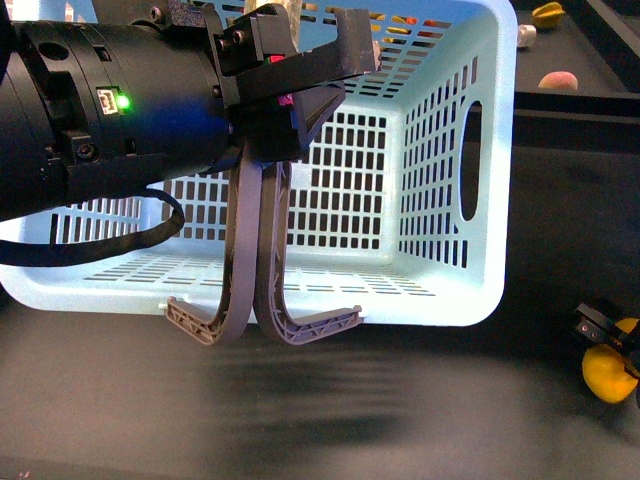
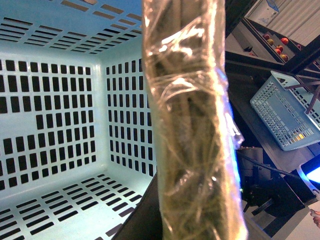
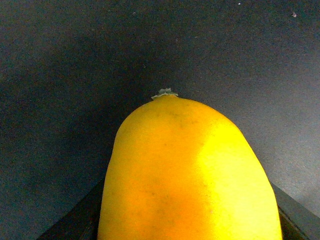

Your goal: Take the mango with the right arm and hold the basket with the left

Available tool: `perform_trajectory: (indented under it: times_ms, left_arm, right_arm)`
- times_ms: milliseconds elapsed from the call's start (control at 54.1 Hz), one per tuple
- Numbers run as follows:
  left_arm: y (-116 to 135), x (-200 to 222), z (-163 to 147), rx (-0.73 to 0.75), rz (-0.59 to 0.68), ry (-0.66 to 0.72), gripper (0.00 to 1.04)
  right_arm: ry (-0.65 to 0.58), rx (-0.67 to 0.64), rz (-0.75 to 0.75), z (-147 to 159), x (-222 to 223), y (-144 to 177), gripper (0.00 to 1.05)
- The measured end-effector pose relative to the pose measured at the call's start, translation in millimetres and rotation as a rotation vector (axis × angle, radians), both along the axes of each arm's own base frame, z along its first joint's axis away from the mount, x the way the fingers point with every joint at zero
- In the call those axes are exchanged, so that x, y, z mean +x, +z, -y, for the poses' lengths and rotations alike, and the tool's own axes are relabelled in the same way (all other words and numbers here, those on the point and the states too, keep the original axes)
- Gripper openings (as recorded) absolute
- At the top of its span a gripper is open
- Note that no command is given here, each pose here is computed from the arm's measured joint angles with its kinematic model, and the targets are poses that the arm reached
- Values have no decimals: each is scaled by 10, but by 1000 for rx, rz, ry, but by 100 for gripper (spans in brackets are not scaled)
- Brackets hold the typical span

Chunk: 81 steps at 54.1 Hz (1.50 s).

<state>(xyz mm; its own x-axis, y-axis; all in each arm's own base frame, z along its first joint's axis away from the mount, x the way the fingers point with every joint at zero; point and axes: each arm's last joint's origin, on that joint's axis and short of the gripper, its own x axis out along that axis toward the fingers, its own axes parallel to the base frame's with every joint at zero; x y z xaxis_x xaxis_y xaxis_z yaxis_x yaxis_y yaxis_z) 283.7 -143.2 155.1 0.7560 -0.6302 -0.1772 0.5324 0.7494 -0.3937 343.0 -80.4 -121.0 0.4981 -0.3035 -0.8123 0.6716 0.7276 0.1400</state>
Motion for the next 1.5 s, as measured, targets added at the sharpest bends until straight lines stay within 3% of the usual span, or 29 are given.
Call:
perform_trajectory:
  times_ms: [222, 499, 869, 1073, 1221, 1498]
  left_arm:
    - [1, 1, 0, 0, 0, 0, 9]
    - [1, 1, 0, 0, 0, 0, 9]
    - [2, 1, 1, 0, 1, 0, 9]
    - [3, 2, 1, 0, 1, 0, 9]
    - [3, 2, 1, 0, 1, 0, 9]
    - [4, 3, 1, -1, 1, 0, 9]
  right_arm:
    - [60, 59, 26, 57, -61, 276, 59]
    - [223, 121, 168, 7, -40, 1010, 59]
    - [586, 172, 401, -467, -270, 2203, 59]
    - [724, 155, 513, -788, -406, 2713, 59]
    - [784, 131, 555, -1032, -466, 2911, 59]
    - [853, 110, 566, -1526, -410, 2979, 59]
